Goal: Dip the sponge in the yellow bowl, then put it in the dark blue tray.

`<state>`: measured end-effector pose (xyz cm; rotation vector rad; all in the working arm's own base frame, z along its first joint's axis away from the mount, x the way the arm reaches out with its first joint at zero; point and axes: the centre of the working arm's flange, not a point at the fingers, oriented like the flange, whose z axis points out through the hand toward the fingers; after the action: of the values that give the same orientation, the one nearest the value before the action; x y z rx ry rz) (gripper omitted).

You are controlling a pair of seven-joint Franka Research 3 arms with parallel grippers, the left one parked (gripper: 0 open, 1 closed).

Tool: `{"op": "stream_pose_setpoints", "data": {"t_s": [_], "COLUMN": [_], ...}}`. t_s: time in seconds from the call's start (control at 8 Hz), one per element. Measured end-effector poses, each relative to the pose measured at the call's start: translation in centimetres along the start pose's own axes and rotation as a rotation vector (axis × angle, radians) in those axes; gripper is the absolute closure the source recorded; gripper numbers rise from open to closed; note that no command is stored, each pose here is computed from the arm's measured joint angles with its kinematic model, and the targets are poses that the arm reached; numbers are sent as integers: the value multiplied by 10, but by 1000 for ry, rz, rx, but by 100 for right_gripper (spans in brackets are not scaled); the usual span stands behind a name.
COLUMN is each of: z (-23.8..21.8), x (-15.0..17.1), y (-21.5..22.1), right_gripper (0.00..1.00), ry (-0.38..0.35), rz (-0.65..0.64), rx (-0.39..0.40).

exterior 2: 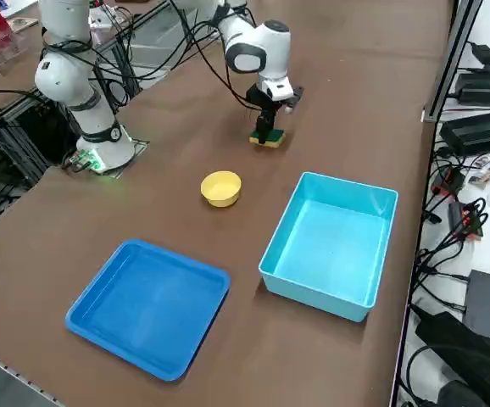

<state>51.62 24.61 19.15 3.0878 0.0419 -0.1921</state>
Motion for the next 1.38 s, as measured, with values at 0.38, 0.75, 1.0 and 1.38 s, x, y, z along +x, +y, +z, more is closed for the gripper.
{"op": "stream_pose_setpoints", "data": {"t_s": [0.38, 0.75, 1.0, 1.38], "z": [4, 9, 8, 2], "x": [0, -1, 0, 3], "y": [0, 0, 0, -3], "right_gripper": [1, 4, 30, 71], "ry": [-6, -14, -13, -3], "rz": [1, 1, 2, 1], "rx": [-3, -6, -4, 2]}}
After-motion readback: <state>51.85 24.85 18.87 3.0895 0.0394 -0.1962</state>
